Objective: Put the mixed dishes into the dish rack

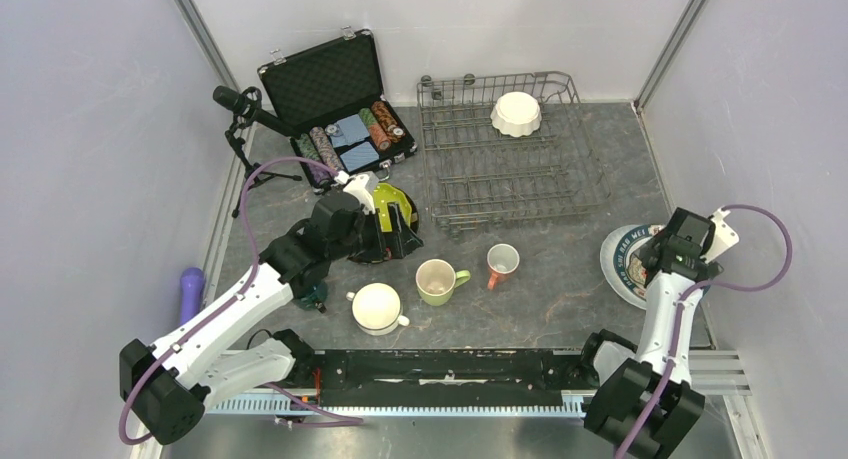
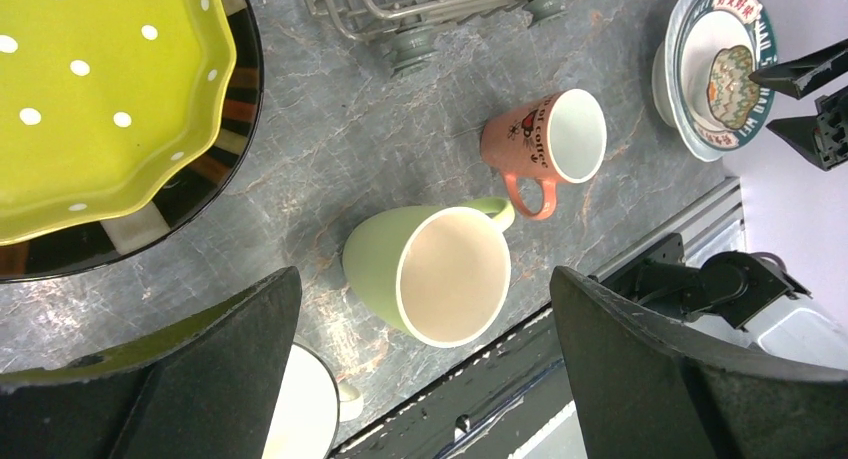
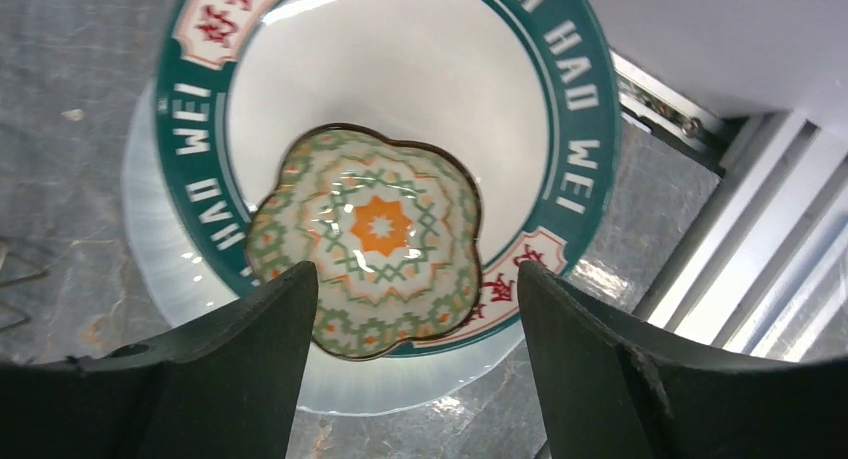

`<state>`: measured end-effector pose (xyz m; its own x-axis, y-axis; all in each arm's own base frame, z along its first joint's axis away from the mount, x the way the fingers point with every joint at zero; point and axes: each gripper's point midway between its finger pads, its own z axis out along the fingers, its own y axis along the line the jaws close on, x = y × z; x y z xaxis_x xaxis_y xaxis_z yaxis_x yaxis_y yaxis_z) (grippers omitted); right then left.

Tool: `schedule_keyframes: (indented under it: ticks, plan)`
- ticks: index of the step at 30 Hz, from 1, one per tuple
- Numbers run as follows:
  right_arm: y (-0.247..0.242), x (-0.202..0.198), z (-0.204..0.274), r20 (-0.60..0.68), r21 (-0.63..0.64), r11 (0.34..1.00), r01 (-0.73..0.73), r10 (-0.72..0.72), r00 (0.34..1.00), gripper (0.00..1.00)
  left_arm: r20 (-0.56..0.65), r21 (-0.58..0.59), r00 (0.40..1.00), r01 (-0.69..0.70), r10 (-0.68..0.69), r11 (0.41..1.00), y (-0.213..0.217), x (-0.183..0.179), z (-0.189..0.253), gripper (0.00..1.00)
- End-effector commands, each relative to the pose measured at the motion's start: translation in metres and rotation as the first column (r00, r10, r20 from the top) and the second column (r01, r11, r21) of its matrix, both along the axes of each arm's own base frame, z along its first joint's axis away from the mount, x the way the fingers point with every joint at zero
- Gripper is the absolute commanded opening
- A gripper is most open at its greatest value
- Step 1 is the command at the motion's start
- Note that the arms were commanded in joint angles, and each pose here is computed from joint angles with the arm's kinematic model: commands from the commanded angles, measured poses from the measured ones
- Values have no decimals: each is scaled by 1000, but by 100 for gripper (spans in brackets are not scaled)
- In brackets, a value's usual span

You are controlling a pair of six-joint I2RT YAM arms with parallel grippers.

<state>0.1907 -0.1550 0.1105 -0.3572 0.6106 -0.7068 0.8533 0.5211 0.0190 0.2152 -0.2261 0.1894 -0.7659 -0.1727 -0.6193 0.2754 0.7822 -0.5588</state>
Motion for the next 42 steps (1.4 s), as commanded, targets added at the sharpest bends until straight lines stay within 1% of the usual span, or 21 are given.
schedule_keyframes:
  ticks: [1,10,13,14,17,21,25,27,29,31,33,35,37,39,41,42]
  plan:
    - [-10,-11,-9,16,19,997,78,-79,997,77,52,7,997,63,-63,998,-2,-5,15,100]
    - [-7,-18,-39,43,68,990,124,-127,991,64,47,10,997,68,-69,998,-4,-4,11,100]
    - [-11,-18,-42,63,71,985,158,-163,985,56,45,15,997,66,-67,998,-4,-3,10,100]
    - [-12,-18,-42,70,67,984,168,-173,982,51,45,16,997,67,-67,998,-4,-2,10,100]
    - [-17,-18,-36,90,49,980,192,-196,976,31,45,18,997,66,-67,998,-4,-2,10,100]
    - [-22,-20,-21,110,17,976,215,-215,970,0,46,13,996,71,-71,997,-5,-2,12,100]
    - [-28,-17,6,154,-22,976,216,-211,965,0,48,7,995,82,-82,997,-7,-3,14,100]
    - [-29,-10,24,193,-40,980,193,-182,964,0,50,2,994,97,-97,995,-9,-4,16,100]
    - [-28,0,46,242,-64,988,141,-122,963,0,61,1,989,132,-132,991,-12,-6,20,100]
    - [-25,15,74,311,-111,992,57,-20,950,0,75,-5,982,175,-174,985,-17,-9,26,100]
    - [-17,33,106,407,-174,984,-43,111,906,0,97,-13,968,236,-233,972,-23,-12,34,100]
    - [-1,51,136,489,-228,962,-148,245,837,0,119,-19,956,271,-267,962,-28,-12,44,99]
    - [18,67,160,546,-251,934,-253,352,760,0,135,-21,951,284,-279,958,-32,-9,52,99]
    - [46,88,181,596,-270,874,-404,481,643,0,148,-29,950,283,-276,959,-36,-5,60,99]
    - [75,104,200,626,-301,800,-519,577,526,0,161,-49,950,278,-268,959,-41,0,69,98]
    - [84,110,209,624,-321,775,-545,605,494,0,170,-65,950,276,-262,959,-44,3,75,98]
